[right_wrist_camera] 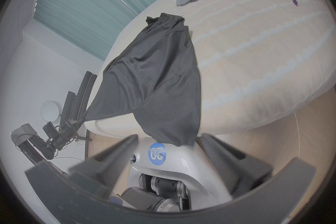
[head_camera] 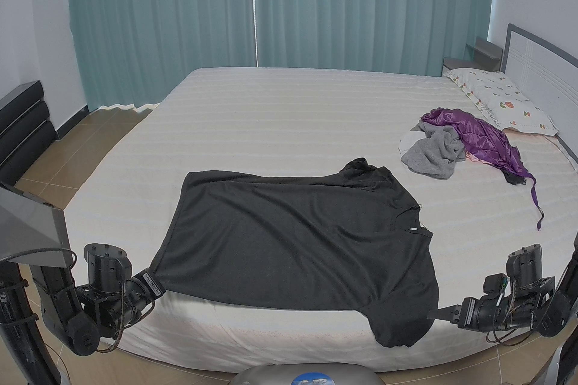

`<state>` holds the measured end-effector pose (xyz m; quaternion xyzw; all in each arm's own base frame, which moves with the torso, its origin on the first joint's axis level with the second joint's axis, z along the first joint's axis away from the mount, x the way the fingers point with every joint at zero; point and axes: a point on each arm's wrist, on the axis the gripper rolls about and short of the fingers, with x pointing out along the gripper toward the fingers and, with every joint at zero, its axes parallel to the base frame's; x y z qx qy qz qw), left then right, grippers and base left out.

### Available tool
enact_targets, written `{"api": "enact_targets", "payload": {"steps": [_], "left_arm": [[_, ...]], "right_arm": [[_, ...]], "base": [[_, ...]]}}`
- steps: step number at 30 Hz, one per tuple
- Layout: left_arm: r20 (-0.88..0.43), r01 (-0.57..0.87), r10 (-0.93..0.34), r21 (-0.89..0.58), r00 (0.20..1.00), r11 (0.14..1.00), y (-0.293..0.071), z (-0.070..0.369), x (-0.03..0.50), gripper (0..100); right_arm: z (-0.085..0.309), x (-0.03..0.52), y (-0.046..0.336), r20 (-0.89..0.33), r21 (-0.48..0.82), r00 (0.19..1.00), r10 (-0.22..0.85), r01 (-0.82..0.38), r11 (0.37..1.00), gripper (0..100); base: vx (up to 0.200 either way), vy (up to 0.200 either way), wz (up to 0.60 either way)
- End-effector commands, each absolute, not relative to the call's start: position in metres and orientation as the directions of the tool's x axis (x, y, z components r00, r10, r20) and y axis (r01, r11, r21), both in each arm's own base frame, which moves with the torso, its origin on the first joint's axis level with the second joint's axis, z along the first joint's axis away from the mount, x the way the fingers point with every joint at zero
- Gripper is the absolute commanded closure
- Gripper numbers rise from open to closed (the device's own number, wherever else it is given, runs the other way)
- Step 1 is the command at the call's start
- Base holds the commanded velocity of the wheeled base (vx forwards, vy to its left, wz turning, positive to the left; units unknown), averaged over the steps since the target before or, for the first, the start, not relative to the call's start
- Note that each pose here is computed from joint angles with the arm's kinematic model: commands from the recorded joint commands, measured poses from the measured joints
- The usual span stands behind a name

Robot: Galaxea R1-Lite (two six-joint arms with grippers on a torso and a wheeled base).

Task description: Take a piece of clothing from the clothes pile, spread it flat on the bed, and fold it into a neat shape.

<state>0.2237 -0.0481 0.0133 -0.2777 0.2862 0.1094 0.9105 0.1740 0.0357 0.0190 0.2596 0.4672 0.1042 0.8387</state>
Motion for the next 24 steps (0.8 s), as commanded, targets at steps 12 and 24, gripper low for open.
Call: {"api": "enact_targets", "payload": {"steps": [12, 24], "left_arm": [[-0.607, -0.369, 0.042, -0.425, 0.793, 0.827, -0.048, 0.007, 0.222, 100], [-0.626, -0.378, 0.046, -0.41, 0.779, 0.83, -0.049, 0.001, 0.222, 100]], "right_arm": [[-0.038, 0.228, 0.034, -0.717, 0.496, 0.614, 0.33, 0.116, 0.861, 0], [-0.047, 0.245, 0.032, -0.681, 0.51, 0.665, 0.307, 0.13, 0.85, 100]], "base": [[0.0, 0.0, 0.0], [0.0, 0.0, 0.0]]}}
